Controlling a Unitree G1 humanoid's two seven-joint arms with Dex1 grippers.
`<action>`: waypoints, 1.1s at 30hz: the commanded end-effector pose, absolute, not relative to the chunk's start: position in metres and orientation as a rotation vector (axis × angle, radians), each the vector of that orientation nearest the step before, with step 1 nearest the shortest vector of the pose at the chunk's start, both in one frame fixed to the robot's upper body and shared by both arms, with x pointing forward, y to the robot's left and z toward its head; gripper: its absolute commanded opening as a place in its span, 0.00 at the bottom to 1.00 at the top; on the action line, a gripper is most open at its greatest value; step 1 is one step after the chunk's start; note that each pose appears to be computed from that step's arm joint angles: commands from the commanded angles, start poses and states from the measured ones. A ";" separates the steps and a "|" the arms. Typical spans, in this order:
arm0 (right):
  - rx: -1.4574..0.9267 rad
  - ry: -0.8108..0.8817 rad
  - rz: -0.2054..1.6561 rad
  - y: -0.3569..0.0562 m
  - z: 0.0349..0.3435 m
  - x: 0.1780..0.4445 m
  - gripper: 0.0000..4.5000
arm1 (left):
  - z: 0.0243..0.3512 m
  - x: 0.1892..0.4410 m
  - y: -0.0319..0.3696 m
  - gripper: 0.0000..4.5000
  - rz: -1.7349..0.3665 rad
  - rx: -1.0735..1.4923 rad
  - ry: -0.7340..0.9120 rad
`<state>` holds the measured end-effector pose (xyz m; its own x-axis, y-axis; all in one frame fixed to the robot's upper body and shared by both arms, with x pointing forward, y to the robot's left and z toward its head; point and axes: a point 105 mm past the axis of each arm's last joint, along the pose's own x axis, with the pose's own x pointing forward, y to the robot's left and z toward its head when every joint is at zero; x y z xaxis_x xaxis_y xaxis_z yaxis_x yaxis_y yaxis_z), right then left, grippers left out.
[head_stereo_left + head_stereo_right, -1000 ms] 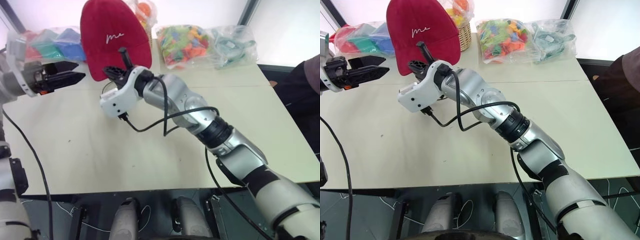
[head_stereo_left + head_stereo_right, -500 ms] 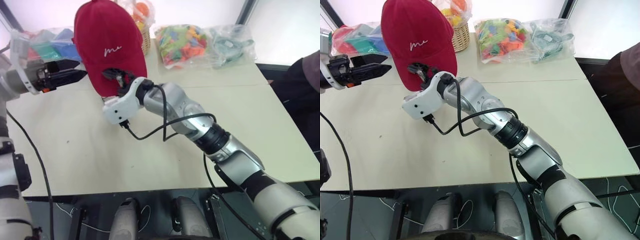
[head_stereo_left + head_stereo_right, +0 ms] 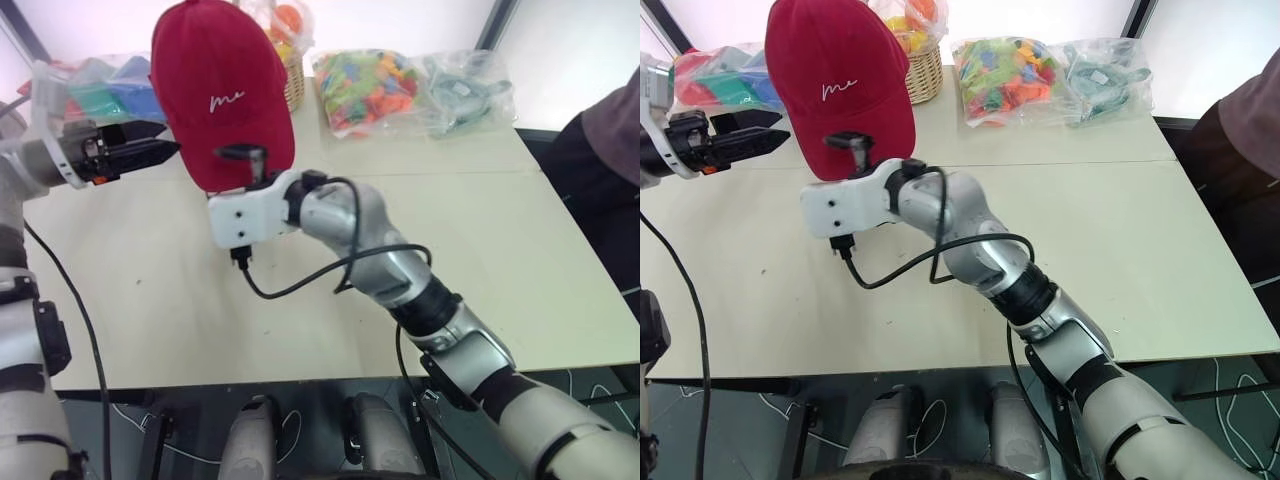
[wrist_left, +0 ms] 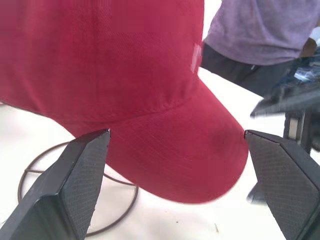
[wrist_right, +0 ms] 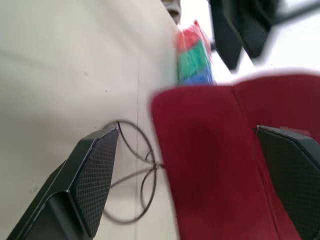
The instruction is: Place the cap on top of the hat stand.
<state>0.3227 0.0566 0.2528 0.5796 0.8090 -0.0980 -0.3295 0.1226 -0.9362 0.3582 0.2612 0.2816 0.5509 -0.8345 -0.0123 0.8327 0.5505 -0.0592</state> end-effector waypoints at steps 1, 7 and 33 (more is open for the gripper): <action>-1.070 -0.516 0.847 0.037 0.276 0.312 0.99 | 0.295 0.355 0.262 1.00 -0.996 -0.013 0.009; -0.973 -0.429 0.763 -0.013 0.291 0.311 0.99 | 0.295 0.355 0.266 1.00 -0.987 -0.013 0.017; -0.062 0.034 0.700 -0.243 0.241 0.318 0.99 | 0.211 0.276 0.283 1.00 -0.683 0.027 0.208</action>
<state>0.3230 -0.2413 0.2290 0.7659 0.6365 -0.0908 -0.6410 0.7669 -0.0305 0.2796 0.2836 0.1955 0.7325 -0.6390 -0.2349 0.6352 0.7656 -0.1019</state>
